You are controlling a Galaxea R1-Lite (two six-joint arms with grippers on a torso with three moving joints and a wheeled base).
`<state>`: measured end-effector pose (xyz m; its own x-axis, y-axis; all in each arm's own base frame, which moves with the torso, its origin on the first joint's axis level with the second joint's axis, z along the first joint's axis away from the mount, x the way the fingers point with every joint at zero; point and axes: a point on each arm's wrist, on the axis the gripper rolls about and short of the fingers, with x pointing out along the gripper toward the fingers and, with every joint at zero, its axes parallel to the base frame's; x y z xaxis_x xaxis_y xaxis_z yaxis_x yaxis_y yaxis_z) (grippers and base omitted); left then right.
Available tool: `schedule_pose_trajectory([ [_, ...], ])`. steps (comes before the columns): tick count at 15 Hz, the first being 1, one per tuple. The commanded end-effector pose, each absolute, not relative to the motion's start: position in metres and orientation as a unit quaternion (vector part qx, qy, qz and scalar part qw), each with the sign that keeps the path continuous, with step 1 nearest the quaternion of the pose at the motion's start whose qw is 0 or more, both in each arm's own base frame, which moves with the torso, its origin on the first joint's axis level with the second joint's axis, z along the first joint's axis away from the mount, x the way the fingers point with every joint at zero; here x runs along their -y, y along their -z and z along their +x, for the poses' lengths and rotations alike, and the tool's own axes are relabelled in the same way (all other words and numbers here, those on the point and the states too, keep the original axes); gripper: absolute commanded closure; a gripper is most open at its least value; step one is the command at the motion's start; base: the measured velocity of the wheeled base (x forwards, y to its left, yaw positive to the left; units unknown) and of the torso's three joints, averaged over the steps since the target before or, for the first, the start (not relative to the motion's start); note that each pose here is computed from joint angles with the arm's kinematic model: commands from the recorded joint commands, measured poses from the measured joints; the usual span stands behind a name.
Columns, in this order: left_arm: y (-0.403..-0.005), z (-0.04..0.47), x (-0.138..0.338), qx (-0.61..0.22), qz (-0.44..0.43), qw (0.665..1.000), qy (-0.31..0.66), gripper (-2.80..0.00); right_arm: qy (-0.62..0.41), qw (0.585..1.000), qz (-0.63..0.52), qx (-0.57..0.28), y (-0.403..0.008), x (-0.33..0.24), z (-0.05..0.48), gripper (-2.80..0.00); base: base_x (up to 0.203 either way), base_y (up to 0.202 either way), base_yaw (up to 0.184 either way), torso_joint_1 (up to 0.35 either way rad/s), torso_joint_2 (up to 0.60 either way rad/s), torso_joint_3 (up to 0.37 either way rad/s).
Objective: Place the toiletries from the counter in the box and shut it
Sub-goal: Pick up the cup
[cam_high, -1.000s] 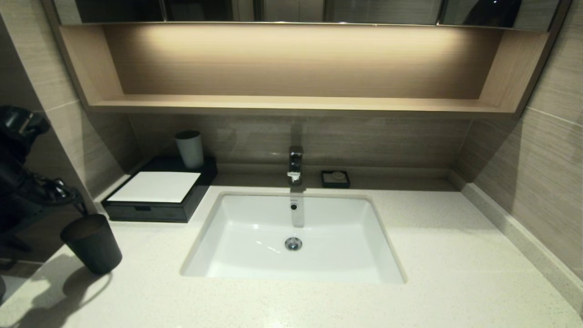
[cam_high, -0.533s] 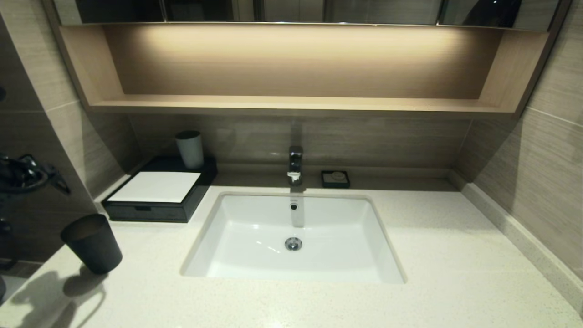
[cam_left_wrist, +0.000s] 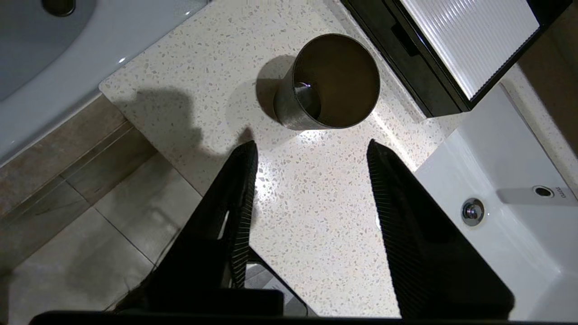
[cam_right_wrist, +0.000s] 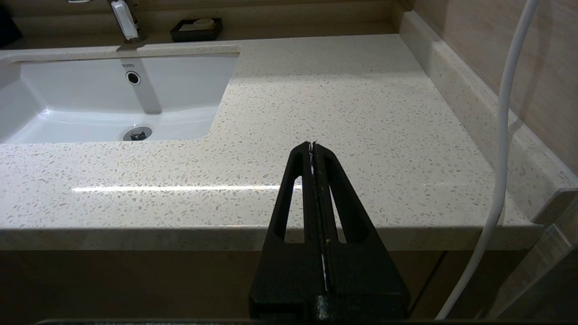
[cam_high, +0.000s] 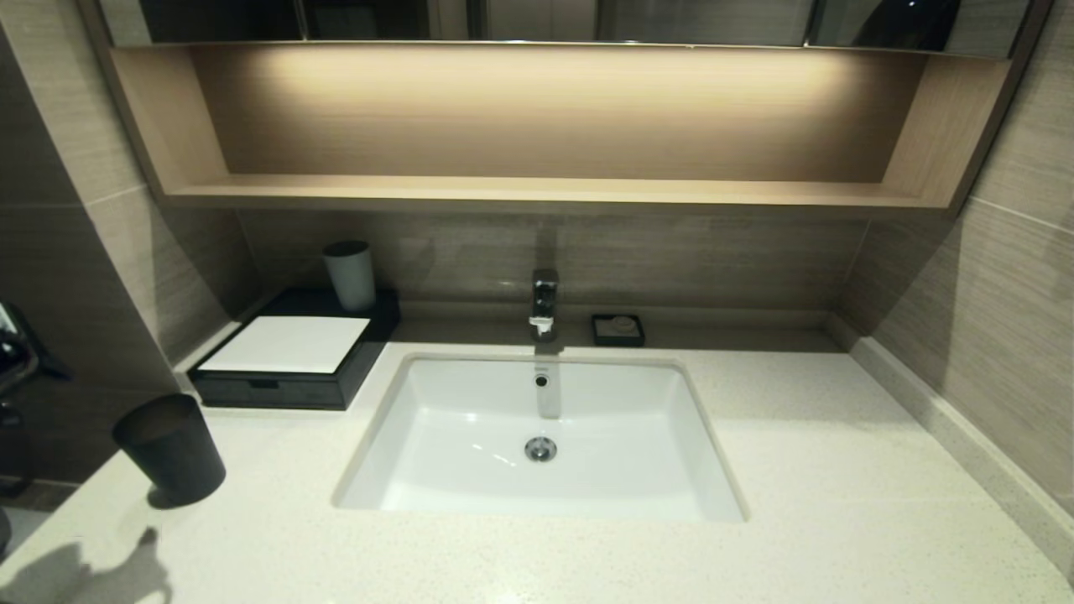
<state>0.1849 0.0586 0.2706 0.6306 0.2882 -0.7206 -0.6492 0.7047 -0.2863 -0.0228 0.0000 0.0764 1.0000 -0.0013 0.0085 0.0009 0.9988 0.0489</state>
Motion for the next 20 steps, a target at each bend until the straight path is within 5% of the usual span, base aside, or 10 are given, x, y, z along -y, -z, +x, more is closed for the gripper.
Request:
schedule_pose_trajectory([
  [1,-0.265,0.172,-0.059,-0.305,-0.269,0.871,-0.275,0.00,0.001,1.000,0.025,0.004,-0.076,0.000,-0.023,0.00,0.000,0.000,0.000,0.000,0.00,0.000],
  [12,-0.241,0.174,-0.061,-0.277,-0.258,0.886,-0.266,0.00,0.001,1.000,0.025,0.004,-0.076,0.000,-0.023,0.00,0.000,0.000,0.000,0.000,0.00,0.000],
  [20,-0.183,0.173,-0.061,-0.252,-0.170,0.928,-0.216,0.00,0.001,1.000,0.025,0.004,-0.077,0.000,-0.023,0.00,0.000,0.000,0.000,0.000,0.00,0.000],
])
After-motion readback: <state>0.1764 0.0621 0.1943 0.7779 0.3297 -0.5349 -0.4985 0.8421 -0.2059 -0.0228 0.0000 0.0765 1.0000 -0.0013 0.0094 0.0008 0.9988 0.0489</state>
